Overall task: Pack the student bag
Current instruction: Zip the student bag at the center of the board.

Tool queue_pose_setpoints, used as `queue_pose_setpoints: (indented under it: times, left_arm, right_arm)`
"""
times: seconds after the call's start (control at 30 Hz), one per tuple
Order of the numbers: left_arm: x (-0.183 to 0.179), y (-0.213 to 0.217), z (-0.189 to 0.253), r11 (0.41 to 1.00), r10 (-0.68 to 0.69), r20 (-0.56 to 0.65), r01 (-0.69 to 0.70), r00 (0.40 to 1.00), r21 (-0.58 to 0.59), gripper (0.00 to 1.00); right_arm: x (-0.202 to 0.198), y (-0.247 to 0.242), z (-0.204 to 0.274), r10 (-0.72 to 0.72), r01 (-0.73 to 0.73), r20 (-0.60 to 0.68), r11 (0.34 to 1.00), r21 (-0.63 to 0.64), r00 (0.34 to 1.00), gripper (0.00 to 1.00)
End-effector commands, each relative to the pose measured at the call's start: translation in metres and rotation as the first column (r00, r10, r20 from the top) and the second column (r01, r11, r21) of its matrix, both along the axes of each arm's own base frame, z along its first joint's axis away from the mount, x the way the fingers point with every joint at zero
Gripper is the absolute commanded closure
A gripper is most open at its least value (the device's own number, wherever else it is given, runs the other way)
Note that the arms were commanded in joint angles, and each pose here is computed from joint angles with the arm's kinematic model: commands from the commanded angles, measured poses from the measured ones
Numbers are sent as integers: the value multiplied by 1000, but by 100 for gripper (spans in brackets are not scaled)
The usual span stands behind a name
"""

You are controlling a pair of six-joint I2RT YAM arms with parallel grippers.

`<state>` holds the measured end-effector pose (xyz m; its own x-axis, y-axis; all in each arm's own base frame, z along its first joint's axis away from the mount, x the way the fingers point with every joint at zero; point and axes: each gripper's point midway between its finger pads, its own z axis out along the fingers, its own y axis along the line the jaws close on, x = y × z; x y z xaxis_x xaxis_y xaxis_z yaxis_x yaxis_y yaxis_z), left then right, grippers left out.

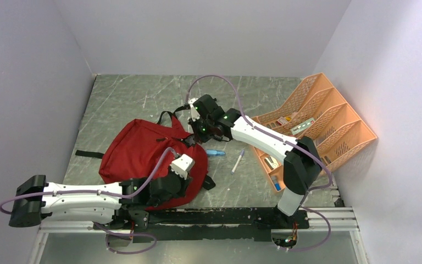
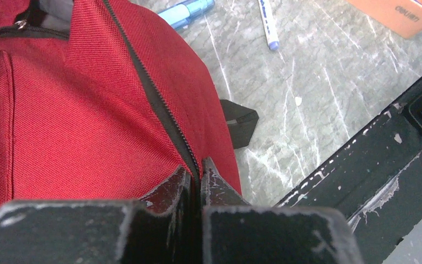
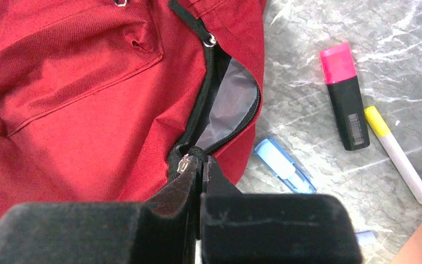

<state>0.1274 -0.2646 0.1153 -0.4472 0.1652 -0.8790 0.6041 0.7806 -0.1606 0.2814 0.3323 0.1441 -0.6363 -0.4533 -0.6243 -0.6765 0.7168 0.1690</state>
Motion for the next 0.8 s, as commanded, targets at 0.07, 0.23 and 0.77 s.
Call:
queue_pose_setpoints:
  times: [0.07,0.23,0.77]
  left_arm:
    - [-46,-14,-14,990,-137,-101,138,985,-3,95]
    - [-60,-14,-14,990,-142,-111,144,984,7,95]
    - [-40,27,20,993,51,-72,-59,996,-105,62]
  right_arm:
    - [81,-1,30,-136,135,246,991,18,960,100]
    - [95,7,24,-128,125,241,992,28,962,100]
    - [-23,-24,43,92,-107,91,977,187,992,100]
